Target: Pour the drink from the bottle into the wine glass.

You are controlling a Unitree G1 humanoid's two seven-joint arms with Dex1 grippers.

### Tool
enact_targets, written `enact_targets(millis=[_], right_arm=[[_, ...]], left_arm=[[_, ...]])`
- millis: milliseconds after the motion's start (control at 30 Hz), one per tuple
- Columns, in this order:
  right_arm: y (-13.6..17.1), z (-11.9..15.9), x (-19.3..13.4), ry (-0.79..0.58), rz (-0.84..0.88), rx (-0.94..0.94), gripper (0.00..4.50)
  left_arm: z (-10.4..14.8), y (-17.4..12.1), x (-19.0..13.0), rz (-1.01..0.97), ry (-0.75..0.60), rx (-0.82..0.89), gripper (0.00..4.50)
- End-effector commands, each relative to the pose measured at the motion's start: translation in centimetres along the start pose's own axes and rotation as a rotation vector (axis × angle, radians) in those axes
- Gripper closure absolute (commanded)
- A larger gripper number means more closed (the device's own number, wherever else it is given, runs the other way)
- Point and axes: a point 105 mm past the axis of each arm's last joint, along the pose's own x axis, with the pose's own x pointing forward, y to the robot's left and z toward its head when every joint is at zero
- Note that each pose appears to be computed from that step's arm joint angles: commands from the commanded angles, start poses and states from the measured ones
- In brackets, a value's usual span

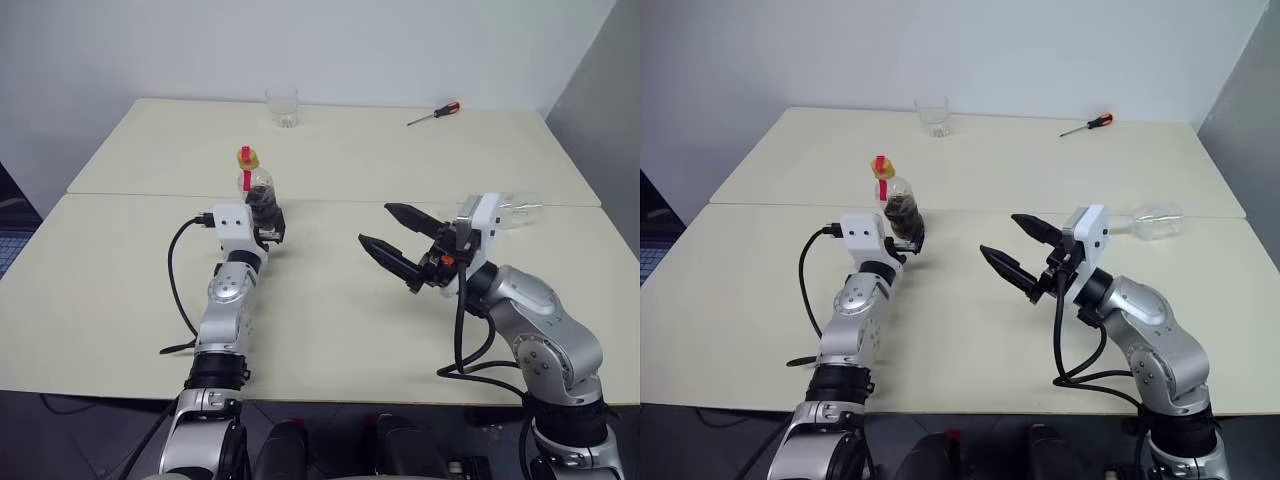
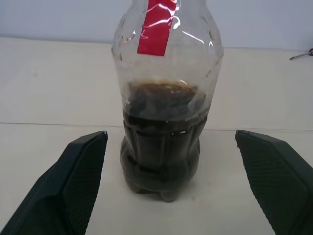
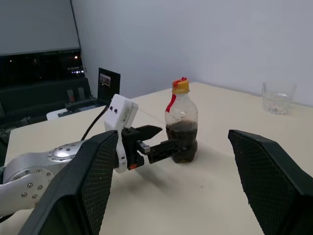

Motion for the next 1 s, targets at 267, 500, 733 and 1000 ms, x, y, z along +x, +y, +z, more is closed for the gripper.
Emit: enact_targets(millis=[267, 500, 733, 1000], right_arm=[[0.4, 1.6, 0.8, -0.071, 0.043, -0.017, 0.64], [0.4, 2.2, 1.2, -0.092, 0.061, -0.038, 0.64], [0.2, 2.8, 1.2, -0.1, 0.057, -0.058, 0.64], [-0.1, 3.3, 1.2, -0.101, 0.05, -0.08, 0.64]], left_arm=[[2.5, 1.2, 2.0, 0.026, -0.097, 0.032, 0.04], [2.5, -0.1, 3.1, -0.034, -0.102, 0.004, 0.04], [3.0, -0.7, 4.2, -0.046, -0.115, -0.003, 0.04], [3.2, -0.3, 4.9, -0.046, -0.12, 0.018, 0.04]])
